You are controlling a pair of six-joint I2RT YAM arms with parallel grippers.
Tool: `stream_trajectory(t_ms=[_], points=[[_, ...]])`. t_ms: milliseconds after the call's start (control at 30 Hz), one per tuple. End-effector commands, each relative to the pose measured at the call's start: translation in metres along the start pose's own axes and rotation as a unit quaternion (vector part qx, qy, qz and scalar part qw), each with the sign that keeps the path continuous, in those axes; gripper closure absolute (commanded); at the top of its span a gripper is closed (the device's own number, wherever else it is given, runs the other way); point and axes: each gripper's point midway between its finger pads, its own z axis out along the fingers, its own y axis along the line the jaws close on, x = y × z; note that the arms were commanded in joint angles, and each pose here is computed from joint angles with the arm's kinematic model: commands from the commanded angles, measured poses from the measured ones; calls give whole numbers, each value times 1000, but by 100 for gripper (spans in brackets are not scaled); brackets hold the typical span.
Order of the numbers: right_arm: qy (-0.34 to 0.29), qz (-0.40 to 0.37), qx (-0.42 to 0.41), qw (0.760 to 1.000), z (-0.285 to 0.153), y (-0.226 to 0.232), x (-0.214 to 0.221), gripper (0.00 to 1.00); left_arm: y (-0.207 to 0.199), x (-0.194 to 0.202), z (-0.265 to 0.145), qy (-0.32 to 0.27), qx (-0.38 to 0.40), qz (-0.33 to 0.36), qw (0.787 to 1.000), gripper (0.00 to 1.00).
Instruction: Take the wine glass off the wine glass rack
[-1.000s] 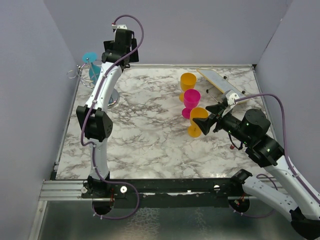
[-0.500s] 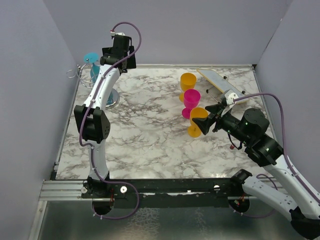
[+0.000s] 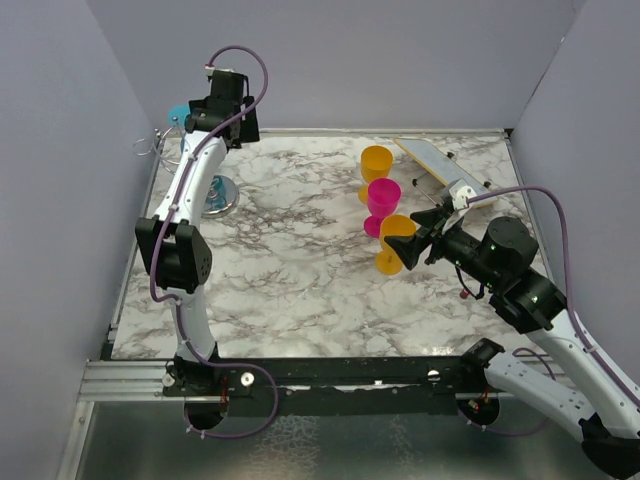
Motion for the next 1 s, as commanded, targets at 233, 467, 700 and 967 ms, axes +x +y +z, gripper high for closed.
stream_trajectory(t_ms=[233, 467, 700, 967], points=[[-15, 2, 2, 1000, 2, 0, -6, 24, 34, 25, -22, 34, -27, 17, 999, 1], [-16, 3, 1, 1000, 1, 1, -6, 24, 62, 34, -28, 45, -41, -3, 998, 1], [-16, 4, -3, 1000, 2, 2, -6, 24, 85, 48, -32, 59, -54, -16, 997, 1], [-17, 5, -7, 1000, 2, 3, -6, 24, 109, 51, -41, 53, -55, -44, 996, 1]])
